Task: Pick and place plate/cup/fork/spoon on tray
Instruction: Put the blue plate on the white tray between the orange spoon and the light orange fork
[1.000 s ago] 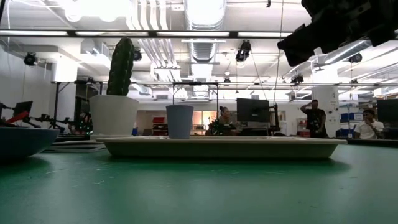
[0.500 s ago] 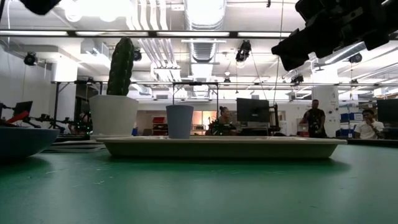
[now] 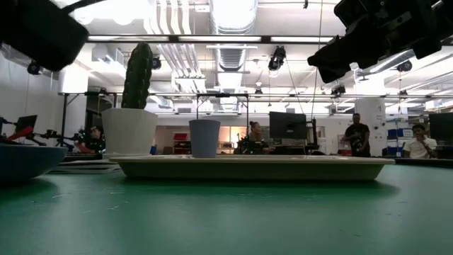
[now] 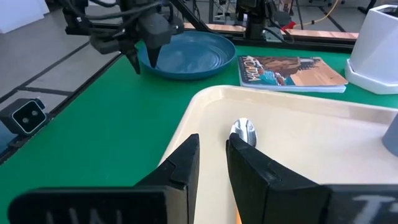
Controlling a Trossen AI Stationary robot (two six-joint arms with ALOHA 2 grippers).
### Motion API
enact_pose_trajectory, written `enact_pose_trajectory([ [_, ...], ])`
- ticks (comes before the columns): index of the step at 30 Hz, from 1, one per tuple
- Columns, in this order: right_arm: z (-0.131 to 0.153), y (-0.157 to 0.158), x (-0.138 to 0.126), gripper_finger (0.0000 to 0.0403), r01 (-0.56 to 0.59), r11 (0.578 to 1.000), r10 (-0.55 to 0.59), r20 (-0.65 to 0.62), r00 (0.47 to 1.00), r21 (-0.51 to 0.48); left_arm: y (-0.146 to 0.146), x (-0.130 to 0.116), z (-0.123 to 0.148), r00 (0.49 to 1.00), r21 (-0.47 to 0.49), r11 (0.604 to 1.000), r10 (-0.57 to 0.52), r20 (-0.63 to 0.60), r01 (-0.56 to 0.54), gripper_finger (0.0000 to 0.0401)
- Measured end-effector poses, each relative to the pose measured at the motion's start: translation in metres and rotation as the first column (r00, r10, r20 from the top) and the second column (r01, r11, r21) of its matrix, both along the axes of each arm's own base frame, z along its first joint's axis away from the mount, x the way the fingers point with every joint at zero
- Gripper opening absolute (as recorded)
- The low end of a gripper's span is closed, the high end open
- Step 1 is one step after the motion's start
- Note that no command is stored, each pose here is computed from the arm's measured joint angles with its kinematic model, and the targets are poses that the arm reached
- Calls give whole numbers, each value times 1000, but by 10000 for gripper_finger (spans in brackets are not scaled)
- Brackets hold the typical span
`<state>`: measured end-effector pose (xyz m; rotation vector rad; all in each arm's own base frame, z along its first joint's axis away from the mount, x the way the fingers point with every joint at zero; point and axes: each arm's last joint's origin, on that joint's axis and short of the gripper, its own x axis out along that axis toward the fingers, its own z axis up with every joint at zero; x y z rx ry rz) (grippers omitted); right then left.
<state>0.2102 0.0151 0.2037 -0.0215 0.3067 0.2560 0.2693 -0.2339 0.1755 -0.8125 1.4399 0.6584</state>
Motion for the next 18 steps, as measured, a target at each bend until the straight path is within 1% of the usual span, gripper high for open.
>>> enact_pose_trajectory([
  [5, 0, 0, 0, 68, 3, 1000, -3, -3, 1000, 10, 2, -3, -2, 1000, 6, 1000, -10, -7, 10, 69],
  [8, 0, 0, 0, 68, 5, 1000, -5, -4, 1000, 14, 1, -3, 1, 997, -7, 997, -72, -2, 71, 16],
  [9, 0, 0, 0, 68, 7, 1000, -7, -6, 1000, 21, 1, -3, 3, 995, -13, 995, -95, -1, 95, 10],
  [12, 0, 0, 0, 68, 12, 999, -11, -10, 1000, 34, 1, -4, 7, 988, -17, 988, -152, 16, 152, 10],
  [16, 0, 0, 0, 68, 16, 999, -16, -13, 1000, 49, 2, -6, 14, 987, -25, 987, -159, 26, 160, 4],
  [18, 0, 0, 0, 68, 17, 999, -16, -14, 1000, 49, 0, -6, 22, 987, -42, 986, -157, 47, 159, 3],
])
